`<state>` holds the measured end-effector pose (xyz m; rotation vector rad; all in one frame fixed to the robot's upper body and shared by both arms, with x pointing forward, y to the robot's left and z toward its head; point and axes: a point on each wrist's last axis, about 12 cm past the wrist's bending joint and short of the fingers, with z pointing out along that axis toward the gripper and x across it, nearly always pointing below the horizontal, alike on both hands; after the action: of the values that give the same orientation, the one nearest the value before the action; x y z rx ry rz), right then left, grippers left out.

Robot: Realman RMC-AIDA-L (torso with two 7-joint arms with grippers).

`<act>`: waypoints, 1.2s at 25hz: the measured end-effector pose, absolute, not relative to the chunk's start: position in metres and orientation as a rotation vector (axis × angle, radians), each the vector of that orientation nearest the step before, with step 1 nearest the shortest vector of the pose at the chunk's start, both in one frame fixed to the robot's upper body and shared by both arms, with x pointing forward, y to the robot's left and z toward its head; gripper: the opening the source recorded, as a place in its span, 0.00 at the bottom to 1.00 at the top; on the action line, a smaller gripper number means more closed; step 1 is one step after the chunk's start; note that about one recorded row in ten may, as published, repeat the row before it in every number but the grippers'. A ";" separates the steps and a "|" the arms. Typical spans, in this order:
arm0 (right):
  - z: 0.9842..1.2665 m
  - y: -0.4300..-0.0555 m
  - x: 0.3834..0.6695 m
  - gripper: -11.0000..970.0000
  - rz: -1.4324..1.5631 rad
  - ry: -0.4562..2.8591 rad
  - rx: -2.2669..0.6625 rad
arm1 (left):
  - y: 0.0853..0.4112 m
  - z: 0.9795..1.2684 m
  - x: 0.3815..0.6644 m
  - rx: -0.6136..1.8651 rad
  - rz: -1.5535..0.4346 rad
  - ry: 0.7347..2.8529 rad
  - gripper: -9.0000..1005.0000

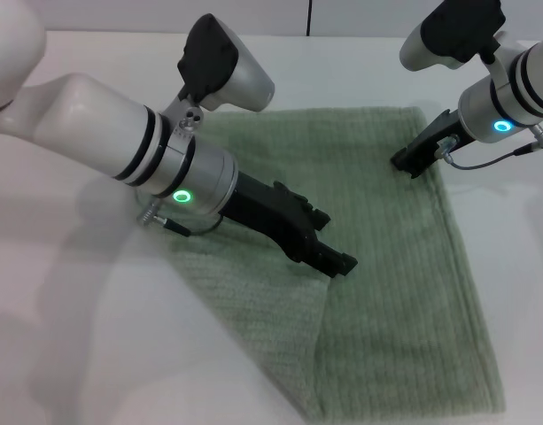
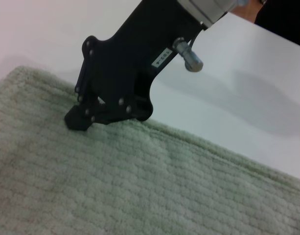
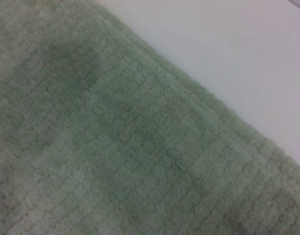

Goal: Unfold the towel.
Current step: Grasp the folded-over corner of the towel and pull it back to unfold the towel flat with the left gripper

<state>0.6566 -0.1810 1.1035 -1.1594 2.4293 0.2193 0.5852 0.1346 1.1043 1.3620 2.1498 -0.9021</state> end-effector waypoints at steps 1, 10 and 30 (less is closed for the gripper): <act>1.103 -0.181 0.657 0.04 0.219 2.429 -1.159 | 0.134 1.104 0.585 1.362 -0.898 2.150 0.75; 1.103 -0.181 0.657 0.04 0.220 2.431 -1.157 | 0.130 1.096 0.584 1.386 -0.846 2.160 0.75; 1.104 -0.180 0.657 0.05 0.220 2.429 -1.158 | 0.124 1.086 0.581 1.454 -0.770 2.152 0.74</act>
<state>0.6569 -0.1805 1.1040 -1.1581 2.4292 0.2198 0.5808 0.1237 1.0860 1.4537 2.1515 -0.7700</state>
